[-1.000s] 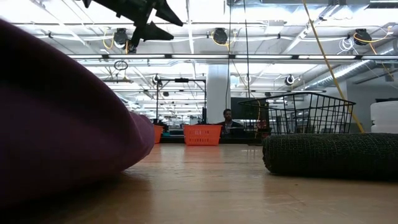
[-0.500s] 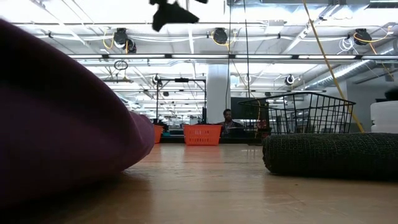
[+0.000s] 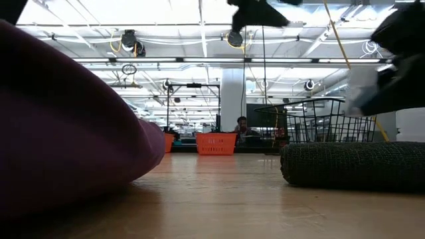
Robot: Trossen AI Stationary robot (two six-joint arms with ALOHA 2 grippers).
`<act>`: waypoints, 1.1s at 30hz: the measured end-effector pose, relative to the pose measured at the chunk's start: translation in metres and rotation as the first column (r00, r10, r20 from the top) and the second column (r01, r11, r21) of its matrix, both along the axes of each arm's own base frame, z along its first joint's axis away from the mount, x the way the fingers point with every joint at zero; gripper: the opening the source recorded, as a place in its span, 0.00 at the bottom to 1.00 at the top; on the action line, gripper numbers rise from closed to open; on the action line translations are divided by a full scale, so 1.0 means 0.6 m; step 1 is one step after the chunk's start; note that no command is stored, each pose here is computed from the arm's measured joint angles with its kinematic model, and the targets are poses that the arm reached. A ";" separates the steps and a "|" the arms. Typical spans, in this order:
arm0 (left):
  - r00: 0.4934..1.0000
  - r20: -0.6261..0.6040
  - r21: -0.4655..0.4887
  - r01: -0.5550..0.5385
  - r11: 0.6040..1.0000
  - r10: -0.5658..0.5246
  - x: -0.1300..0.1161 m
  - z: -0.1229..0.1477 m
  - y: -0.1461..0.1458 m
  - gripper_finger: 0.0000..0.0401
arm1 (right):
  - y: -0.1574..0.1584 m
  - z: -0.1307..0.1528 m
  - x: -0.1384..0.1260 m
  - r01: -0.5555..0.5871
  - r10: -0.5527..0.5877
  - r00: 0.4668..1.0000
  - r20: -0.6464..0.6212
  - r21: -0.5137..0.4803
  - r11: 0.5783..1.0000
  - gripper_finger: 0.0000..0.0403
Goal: Pick & Place Medicine items
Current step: Put the bottom transparent pill bottle into the left orange bin
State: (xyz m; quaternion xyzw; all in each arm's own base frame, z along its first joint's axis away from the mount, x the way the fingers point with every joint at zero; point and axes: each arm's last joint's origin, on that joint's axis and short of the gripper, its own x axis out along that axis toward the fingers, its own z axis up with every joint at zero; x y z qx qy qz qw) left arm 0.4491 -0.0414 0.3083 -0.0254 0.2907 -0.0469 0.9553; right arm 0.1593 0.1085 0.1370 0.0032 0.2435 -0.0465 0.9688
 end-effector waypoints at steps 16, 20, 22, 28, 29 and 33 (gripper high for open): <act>0.998 -0.040 0.102 -0.043 0.994 0.047 0.060 -0.109 -0.010 0.61 | -0.054 0.008 0.041 0.016 -0.015 1.000 0.005 -0.027 1.000 0.33; 0.998 -0.046 0.143 -0.043 0.989 0.050 0.065 -0.123 -0.014 0.61 | -0.057 0.010 0.044 0.017 -0.017 1.000 0.014 -0.041 0.999 0.33; 0.998 -0.046 0.141 -0.046 0.989 0.053 0.065 -0.124 -0.013 0.61 | -0.058 0.010 0.044 0.016 -0.016 1.000 0.014 -0.043 0.999 0.33; 0.999 -0.005 0.131 -0.049 0.990 0.050 0.068 -0.116 -0.013 0.61 | -0.057 0.011 0.045 0.009 -0.008 1.000 0.025 -0.048 0.999 0.33; 0.999 0.001 0.129 -0.048 0.991 0.048 0.069 -0.115 -0.014 0.61 | -0.057 0.013 0.046 0.008 -0.007 0.999 0.033 -0.049 0.999 0.33; 0.999 0.002 0.131 -0.049 0.990 0.049 0.068 -0.115 -0.014 0.61 | -0.055 0.018 0.049 -0.001 0.005 0.998 0.069 -0.058 0.998 0.33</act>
